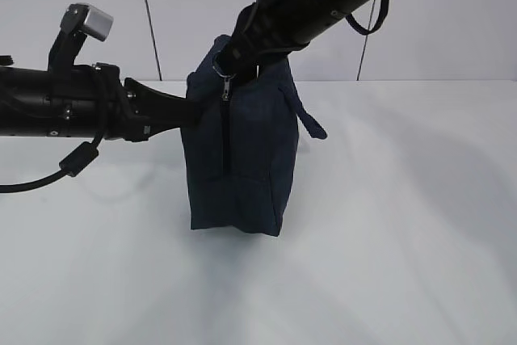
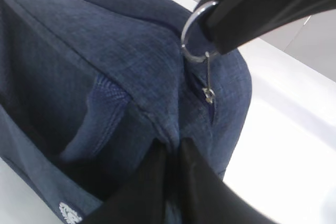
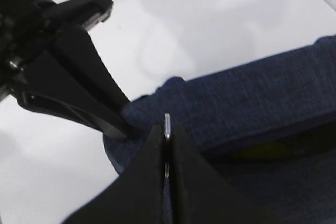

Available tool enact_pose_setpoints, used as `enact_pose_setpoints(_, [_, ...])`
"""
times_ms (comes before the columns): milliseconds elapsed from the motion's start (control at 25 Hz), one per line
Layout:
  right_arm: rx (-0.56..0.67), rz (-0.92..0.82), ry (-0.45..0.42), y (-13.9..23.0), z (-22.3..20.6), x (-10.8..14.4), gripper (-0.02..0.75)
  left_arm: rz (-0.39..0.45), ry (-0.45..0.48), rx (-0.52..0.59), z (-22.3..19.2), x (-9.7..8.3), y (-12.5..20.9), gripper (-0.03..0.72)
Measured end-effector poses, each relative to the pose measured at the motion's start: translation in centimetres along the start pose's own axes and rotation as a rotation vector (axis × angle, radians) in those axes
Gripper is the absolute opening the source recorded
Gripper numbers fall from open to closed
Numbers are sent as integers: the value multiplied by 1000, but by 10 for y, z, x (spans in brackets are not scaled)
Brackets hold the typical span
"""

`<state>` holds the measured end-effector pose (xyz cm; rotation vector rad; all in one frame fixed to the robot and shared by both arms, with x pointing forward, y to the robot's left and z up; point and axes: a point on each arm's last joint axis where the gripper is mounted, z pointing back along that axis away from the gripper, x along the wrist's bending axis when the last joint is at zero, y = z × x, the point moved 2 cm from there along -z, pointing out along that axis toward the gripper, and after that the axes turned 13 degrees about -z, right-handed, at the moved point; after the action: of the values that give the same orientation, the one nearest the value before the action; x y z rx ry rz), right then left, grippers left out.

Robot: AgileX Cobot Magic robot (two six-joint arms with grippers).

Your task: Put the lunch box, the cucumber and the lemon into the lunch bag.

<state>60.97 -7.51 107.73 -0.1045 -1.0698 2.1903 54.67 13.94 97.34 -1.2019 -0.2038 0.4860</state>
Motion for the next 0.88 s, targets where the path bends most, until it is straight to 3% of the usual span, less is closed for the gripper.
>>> enact_pose_setpoints(320, [3,-54,-16,3,7,-11,20,7,11,-10,0,-1,-1,12])
enact_pose_setpoints(520, [11,-61,-88,4,8,-4,20,8,11,-10,0,-1,-1,12])
enact_pose_setpoints(880, [-1,-56,-129,2,9,0,20,8,46,-34,0,-5,-4,12])
